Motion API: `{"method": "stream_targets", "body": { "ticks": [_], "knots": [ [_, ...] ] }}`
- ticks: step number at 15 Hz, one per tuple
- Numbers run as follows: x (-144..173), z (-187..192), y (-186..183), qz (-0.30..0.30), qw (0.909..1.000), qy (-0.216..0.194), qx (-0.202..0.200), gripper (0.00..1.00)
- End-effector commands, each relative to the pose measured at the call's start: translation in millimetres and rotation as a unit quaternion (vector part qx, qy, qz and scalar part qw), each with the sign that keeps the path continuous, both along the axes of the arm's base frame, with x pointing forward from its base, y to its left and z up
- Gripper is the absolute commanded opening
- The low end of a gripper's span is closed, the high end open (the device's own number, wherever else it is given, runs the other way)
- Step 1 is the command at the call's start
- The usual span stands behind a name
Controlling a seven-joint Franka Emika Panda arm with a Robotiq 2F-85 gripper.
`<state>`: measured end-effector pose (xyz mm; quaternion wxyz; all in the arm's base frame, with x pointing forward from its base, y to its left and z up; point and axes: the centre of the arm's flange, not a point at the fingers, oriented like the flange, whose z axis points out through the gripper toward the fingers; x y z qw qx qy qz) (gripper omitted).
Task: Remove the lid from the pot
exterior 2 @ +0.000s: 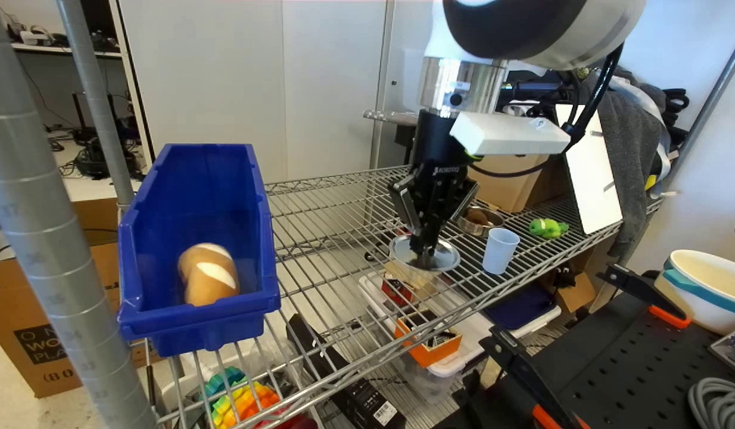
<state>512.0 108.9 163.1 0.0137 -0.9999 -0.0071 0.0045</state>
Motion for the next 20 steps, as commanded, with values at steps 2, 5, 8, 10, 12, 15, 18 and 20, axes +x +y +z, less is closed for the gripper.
{"method": "stream_targets", "body": {
  "ticks": [2,5,8,10,12,15,18,20],
  "knots": [
    [7,-53,21,0.022,0.9989,-0.023,-0.034,0.05],
    [12,-80,24,0.033,0.9978,-0.031,-0.049,0.05],
    [16,-86,25,0.035,0.9976,-0.032,-0.051,0.46],
    [4,-74,16,0.044,0.9980,-0.023,-0.039,0.59],
    [-13,-42,1,0.061,0.9979,-0.008,-0.019,0.74],
    [-32,9,-23,0.075,0.9970,0.019,0.005,0.95],
    [-22,-10,-23,0.078,0.9969,0.012,0.006,0.92],
    [-29,16,-40,0.086,0.9961,0.007,0.017,1.00]
  ]
}}
